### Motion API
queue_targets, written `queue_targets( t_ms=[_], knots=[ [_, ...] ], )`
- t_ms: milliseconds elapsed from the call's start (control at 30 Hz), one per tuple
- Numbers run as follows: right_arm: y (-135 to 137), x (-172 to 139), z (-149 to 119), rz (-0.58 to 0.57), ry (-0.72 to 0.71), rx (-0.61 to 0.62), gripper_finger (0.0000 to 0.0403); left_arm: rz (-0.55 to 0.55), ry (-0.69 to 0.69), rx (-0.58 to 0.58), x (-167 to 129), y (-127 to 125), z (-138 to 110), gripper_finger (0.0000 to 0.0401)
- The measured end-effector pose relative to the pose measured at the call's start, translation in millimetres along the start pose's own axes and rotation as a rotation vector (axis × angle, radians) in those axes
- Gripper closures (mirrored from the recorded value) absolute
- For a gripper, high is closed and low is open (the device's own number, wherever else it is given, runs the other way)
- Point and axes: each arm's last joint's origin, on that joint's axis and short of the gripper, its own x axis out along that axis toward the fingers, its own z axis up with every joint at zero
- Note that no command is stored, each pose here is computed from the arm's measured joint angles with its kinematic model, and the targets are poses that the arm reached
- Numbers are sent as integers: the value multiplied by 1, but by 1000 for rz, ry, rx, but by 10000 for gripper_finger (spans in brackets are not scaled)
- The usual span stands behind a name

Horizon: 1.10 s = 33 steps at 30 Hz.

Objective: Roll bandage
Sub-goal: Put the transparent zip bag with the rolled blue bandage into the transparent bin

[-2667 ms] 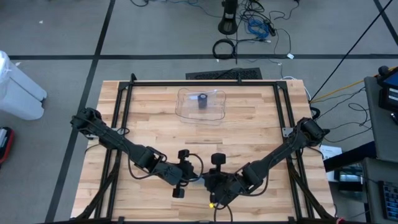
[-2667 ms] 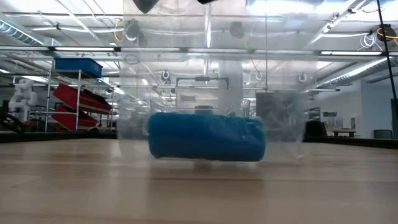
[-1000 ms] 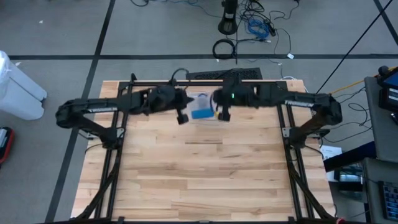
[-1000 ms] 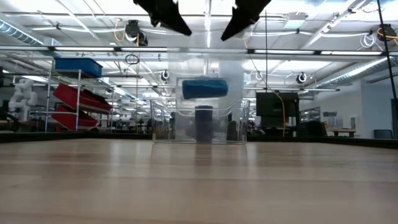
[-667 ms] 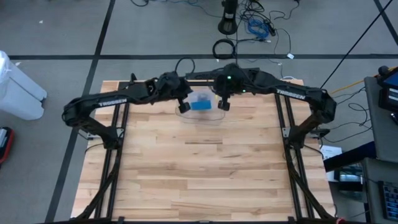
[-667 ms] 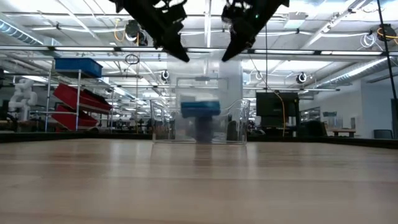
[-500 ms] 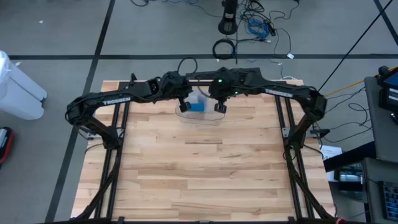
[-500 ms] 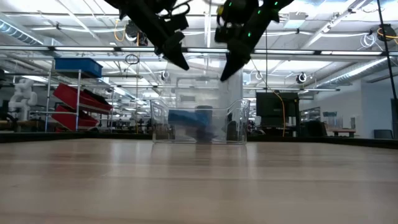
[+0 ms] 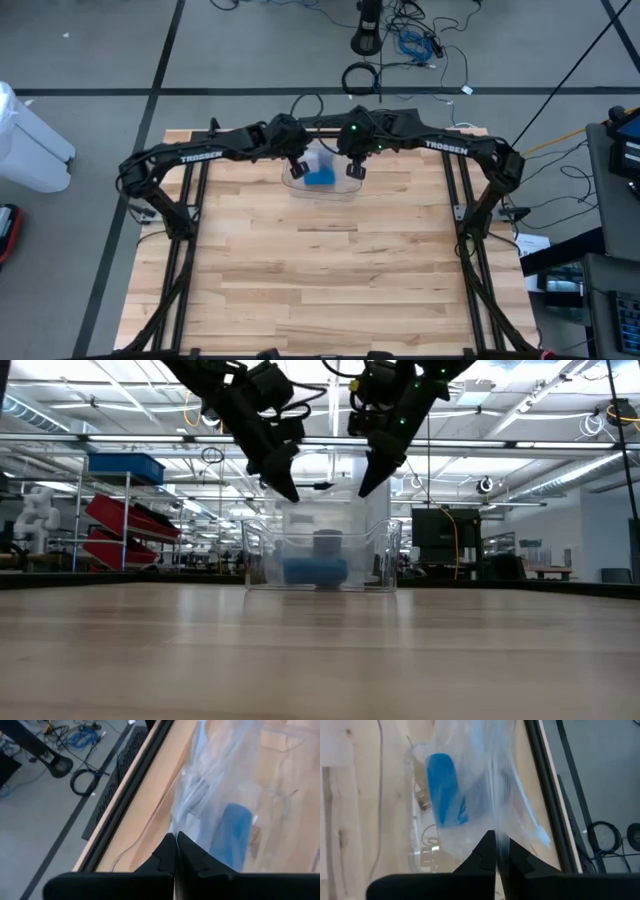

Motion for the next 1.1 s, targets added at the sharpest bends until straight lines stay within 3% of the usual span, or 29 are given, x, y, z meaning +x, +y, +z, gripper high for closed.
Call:
queue_targets(
  t_ms=[267, 500, 667, 933, 1100],
  knots=[
    [-13, 5, -6, -10, 28, 20, 403, 18, 38, -17, 19, 7, -6, 330],
    [-22, 7, -5, -34, -7, 12, 393, 109, -31, -22, 20, 13, 1, 280],
    [-34, 8, -6, -61, -28, 5, 356, 126, -69, -2, 20, 14, 5, 265],
    [-57, 15, -18, -71, -1, 79, 263, 137, -59, 10, 20, 14, 4, 264],
    [-73, 14, -26, -97, 10, 127, 231, 291, -59, 66, 13, 21, 7, 264]
  ],
)
